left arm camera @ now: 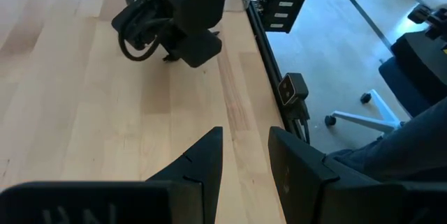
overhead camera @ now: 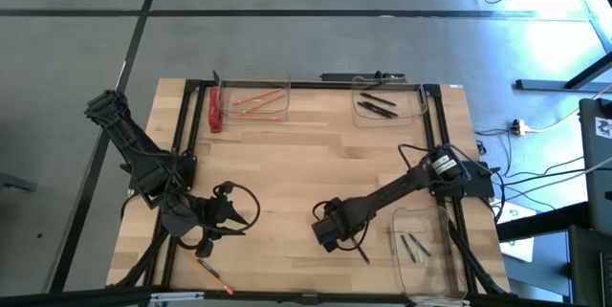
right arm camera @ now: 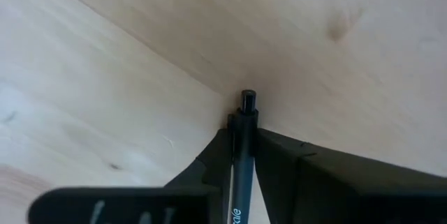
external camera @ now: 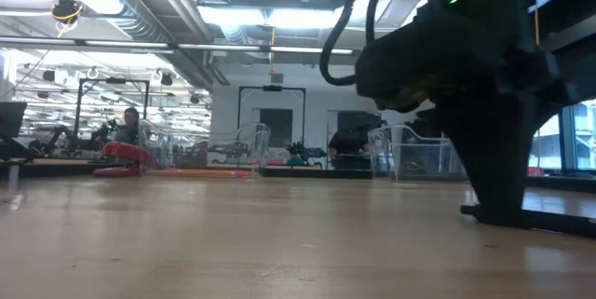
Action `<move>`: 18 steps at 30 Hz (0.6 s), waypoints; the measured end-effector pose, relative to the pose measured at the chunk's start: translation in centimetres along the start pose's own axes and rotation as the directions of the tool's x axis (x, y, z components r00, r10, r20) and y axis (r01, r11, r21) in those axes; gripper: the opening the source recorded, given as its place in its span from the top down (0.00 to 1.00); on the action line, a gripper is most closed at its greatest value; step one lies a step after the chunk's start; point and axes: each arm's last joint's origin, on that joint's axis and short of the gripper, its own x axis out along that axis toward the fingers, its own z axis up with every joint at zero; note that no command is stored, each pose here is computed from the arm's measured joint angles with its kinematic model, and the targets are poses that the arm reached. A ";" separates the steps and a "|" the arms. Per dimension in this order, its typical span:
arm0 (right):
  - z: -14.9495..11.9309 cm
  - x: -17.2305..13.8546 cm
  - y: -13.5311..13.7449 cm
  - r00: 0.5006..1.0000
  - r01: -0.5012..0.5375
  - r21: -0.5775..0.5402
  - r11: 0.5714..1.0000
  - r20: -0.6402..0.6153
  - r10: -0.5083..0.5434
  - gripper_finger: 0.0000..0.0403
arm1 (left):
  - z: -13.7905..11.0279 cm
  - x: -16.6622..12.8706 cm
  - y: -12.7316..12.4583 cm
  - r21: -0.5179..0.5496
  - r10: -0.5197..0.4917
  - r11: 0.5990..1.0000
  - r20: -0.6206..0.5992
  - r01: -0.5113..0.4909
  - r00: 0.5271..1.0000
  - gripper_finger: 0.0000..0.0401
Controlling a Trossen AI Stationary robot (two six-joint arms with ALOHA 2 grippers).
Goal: Sort crayons/erasers/pens/pencils in bins
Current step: Put the black pen into the top right transparent bin
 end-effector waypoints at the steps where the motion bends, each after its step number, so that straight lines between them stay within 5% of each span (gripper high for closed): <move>1: 0.2 -0.1 0.0 1.000 -0.003 -0.010 1.000 0.000 0.003 0.87 | 0.0 0.0 0.0 0.000 0.000 1.000 0.000 0.000 1.000 0.73; 18: 4.5 -3.2 -1.9 0.997 -0.011 -0.122 0.992 0.070 0.019 0.90 | 0.0 0.0 0.0 0.000 0.001 1.000 0.001 -0.001 1.000 0.73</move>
